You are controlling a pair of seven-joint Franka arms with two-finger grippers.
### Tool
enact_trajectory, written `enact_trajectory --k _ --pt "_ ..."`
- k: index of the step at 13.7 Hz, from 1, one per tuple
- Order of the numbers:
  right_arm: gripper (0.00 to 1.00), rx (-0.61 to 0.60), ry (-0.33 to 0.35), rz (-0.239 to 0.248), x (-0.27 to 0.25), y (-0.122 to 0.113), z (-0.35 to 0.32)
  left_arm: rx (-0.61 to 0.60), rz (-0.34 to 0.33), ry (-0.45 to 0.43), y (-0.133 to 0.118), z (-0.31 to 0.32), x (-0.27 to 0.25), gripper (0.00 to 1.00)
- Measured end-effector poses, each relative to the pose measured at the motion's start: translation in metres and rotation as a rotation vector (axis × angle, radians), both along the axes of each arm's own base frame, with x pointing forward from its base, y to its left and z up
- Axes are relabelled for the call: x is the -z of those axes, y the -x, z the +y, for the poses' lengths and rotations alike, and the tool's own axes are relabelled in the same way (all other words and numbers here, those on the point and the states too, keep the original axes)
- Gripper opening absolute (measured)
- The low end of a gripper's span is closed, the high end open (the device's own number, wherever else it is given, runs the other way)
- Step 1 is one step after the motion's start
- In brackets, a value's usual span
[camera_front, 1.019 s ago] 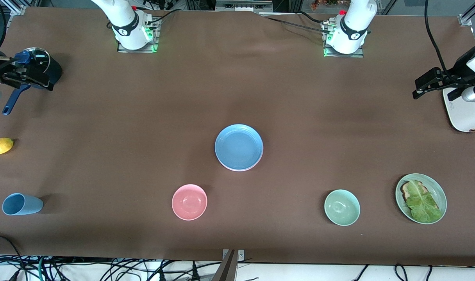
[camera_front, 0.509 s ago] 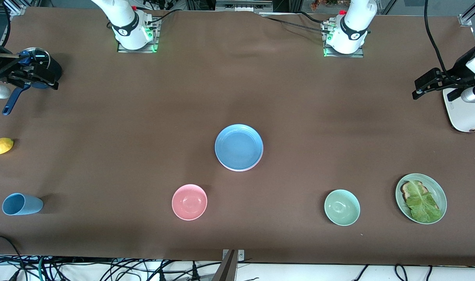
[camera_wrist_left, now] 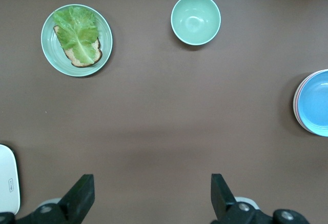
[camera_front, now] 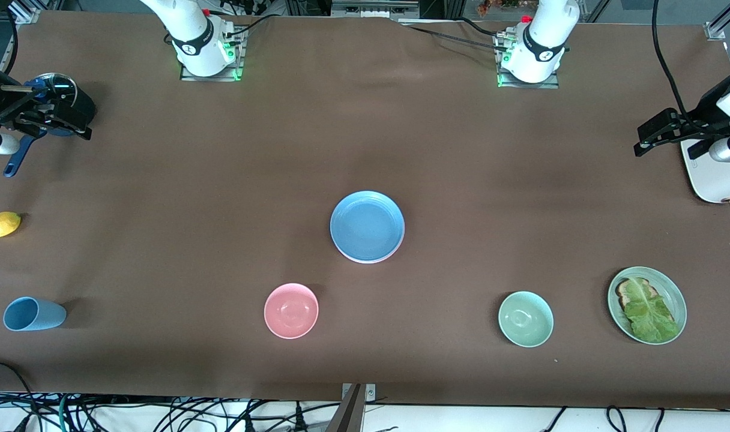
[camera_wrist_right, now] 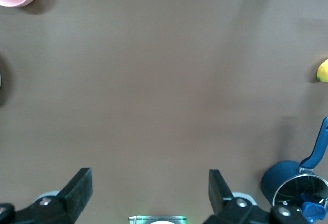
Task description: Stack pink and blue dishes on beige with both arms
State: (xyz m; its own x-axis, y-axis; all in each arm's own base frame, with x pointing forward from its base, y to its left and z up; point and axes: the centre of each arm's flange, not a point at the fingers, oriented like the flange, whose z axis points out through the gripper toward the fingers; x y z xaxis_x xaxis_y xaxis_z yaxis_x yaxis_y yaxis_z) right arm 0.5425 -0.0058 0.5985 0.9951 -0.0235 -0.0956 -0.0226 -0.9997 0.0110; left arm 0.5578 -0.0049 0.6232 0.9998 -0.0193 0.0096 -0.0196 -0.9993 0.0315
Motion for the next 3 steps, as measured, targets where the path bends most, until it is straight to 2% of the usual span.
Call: enact_trajectory --k 3 --pt "1.0 0.0 0.0 0.003 0.0015 -0.0008 0.0 0.0 0.001 0.0 -0.0015 -0.0001 0.0008 1.0"
